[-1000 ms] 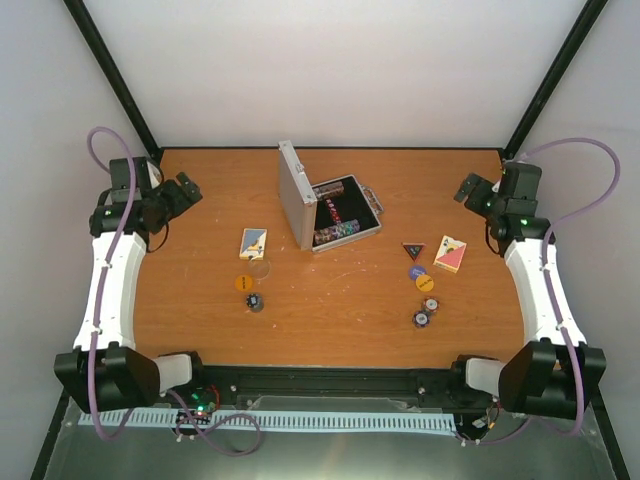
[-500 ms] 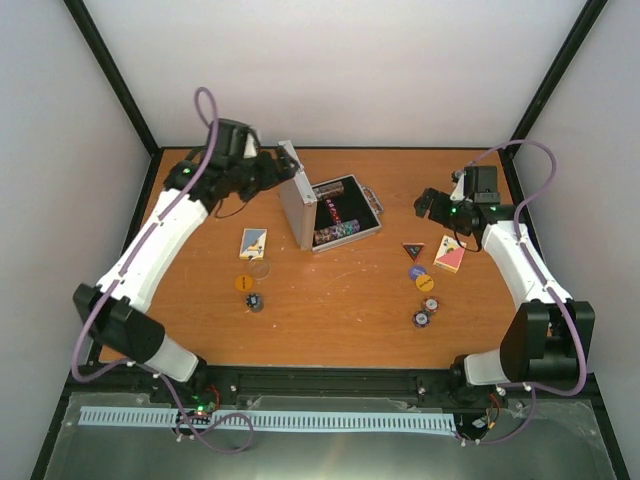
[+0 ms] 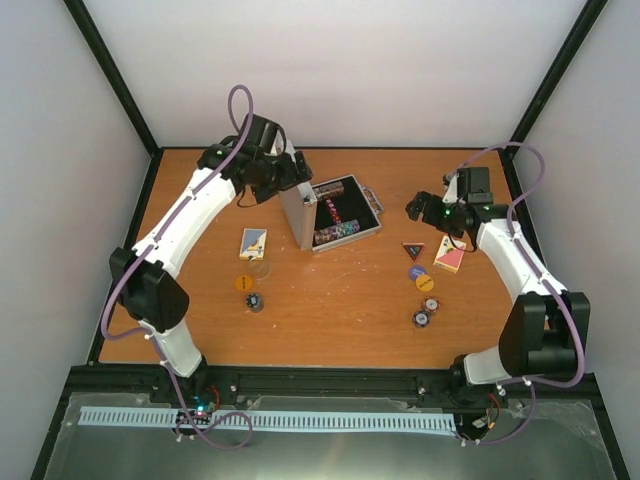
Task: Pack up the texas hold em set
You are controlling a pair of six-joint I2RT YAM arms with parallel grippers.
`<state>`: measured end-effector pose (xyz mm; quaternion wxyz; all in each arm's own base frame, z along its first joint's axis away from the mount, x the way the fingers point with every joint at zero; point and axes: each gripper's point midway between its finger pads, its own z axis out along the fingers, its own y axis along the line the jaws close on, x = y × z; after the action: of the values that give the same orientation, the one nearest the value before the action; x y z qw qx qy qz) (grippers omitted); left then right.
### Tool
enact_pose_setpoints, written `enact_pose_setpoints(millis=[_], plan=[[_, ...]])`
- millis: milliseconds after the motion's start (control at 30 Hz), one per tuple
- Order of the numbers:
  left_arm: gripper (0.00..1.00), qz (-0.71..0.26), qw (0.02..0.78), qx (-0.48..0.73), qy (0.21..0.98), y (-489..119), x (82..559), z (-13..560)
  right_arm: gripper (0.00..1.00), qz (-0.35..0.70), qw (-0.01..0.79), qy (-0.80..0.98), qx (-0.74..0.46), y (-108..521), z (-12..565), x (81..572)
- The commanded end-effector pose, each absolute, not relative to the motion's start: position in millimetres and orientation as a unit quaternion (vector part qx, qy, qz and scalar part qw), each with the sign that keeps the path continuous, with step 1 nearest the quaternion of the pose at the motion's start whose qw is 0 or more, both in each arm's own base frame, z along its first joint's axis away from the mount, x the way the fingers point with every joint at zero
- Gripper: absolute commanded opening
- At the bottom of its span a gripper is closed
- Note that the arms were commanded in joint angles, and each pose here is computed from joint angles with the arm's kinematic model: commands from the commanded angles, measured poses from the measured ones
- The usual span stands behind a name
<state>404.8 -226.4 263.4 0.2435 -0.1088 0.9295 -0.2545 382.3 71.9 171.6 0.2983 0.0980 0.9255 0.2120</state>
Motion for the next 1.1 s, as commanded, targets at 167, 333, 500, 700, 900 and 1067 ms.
enact_pose_setpoints(millis=[167, 333, 500, 700, 900, 1067], plan=[[1.00, -0.233, 0.228, -0.073, 0.942, -237.6, 409.9, 256.4, 1.00, 0.219, 0.286, 0.929, 0.081, 84.3, 162.2, 391.3], [0.97, -0.222, 0.222, -0.054, 0.948, -240.0, 413.0, 250.1, 1.00, 0.218, 0.275, 0.933, 0.076, 88.2, 152.4, 389.2], [0.79, -0.216, 0.233, -0.030, 0.948, -240.6, 415.7, 251.8, 0.98, 0.224, 0.268, 0.934, 0.073, 93.0, 149.7, 390.9], [0.69, -0.193, 0.214, -0.004, 0.958, -237.8, 412.4, 239.9, 0.98, 0.227, 0.270, 0.934, 0.065, 96.2, 152.1, 395.6], [0.61, -0.193, 0.215, 0.033, 0.957, -239.5, 408.0, 240.4, 0.98, 0.230, 0.266, 0.934, 0.059, 102.5, 151.2, 399.0], [0.56, -0.213, 0.222, 0.108, 0.945, -248.6, 399.3, 246.1, 0.98, 0.229, 0.266, 0.934, 0.057, 103.6, 152.4, 397.9]])
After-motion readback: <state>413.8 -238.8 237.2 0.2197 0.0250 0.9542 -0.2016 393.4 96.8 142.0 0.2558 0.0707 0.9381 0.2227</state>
